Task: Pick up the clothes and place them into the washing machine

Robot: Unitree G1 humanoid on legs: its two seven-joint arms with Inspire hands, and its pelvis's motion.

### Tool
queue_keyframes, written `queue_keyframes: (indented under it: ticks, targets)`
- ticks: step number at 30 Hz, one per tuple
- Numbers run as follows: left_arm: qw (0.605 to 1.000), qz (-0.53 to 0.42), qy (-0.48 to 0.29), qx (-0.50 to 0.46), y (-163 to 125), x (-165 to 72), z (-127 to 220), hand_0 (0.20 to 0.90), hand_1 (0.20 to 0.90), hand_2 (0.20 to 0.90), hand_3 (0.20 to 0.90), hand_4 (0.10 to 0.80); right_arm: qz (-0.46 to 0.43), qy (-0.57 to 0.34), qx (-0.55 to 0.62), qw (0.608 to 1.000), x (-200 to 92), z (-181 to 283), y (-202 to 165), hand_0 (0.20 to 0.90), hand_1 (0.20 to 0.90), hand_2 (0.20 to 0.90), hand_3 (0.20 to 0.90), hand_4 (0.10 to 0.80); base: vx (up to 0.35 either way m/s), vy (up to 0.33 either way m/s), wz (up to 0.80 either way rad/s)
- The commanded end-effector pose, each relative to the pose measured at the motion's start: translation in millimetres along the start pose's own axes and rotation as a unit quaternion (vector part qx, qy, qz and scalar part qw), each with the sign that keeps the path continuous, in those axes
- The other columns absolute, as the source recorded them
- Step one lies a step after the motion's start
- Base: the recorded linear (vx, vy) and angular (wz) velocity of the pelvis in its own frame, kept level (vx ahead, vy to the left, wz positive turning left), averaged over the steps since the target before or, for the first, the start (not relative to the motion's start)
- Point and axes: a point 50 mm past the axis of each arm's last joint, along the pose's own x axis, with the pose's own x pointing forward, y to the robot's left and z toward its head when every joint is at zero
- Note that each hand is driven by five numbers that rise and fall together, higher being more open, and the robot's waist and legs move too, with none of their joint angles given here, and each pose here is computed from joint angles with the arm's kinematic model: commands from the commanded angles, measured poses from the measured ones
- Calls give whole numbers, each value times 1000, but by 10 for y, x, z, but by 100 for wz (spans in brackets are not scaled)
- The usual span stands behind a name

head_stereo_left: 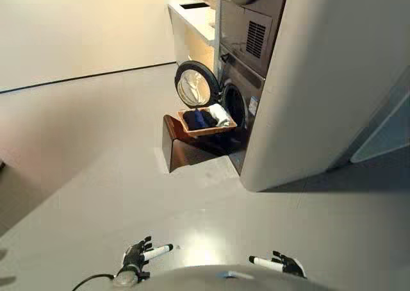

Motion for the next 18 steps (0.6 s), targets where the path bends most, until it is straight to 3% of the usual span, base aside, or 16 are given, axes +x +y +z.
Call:
queue_keyframes:
  ticks: [1, 7, 11, 18]
  targets:
    - [999, 24, -41, 5, 144, 78, 316, 900, 900, 900, 900, 800, -5, -45, 20, 999, 58, 344, 25, 900, 900, 900, 900, 800, 0, 0, 0]
    - [1000, 28, -13, -2, 159, 73, 224, 900, 900, 900, 900, 800, -7, -40, 12, 999, 61, 338, 17, 900, 900, 900, 900, 800, 0, 0, 0]
    - [990, -5, 3, 142, 46, 78, 194, 900, 900, 900, 900, 800, 8, -35, -23, 999, 64, 351, 80, 900, 900, 900, 900, 800, 0, 0, 0]
    - [984, -19, 6, 177, -4, 84, 208, 900, 900, 900, 900, 800, 20, -23, -106, 994, 68, 345, 136, 900, 900, 900, 900, 800, 2, 1, 0]
